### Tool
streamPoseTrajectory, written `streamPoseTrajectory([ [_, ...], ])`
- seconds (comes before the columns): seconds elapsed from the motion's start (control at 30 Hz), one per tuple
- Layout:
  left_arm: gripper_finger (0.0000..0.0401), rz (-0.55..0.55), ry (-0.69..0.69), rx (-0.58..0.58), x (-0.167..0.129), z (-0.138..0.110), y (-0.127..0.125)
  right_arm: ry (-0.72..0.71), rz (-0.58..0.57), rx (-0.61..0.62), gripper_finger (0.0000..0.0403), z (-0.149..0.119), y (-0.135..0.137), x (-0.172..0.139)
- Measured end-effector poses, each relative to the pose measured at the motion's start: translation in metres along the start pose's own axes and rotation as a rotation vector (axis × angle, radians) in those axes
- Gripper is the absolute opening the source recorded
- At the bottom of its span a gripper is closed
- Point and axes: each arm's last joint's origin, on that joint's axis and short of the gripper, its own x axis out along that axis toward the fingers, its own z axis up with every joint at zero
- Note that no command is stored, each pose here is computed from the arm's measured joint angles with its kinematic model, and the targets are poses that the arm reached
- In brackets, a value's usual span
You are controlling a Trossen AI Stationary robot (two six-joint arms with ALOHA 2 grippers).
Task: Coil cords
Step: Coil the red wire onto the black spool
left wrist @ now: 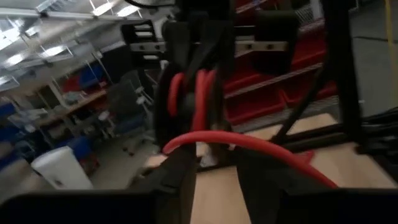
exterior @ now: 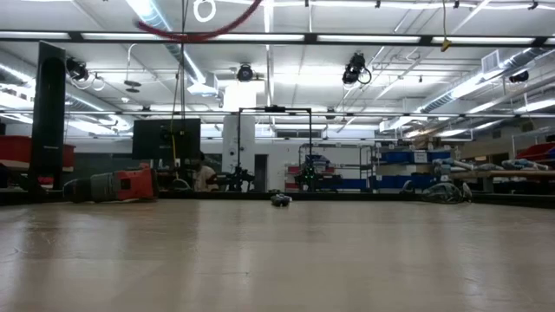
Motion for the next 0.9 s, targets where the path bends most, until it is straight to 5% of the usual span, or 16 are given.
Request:
streamPoseTrajectory([
  [0.43,0.0128,0.013,0.195,-0.141,-0.001,0.032,0.008,0.102,0.079,0.098,0.0,-0.018,-0.008,0.032],
  [0.57,0.0128,0.007,0.315,-0.156,-0.003,0.035,0.015,0.087,0.074,0.1,0.0,-0.017,-0.009,0.036],
  [0.9,0.0129,-0.048,0.364,-0.177,0.002,0.043,0.029,0.01,0.096,0.116,0.0,-0.01,-0.015,0.04],
])
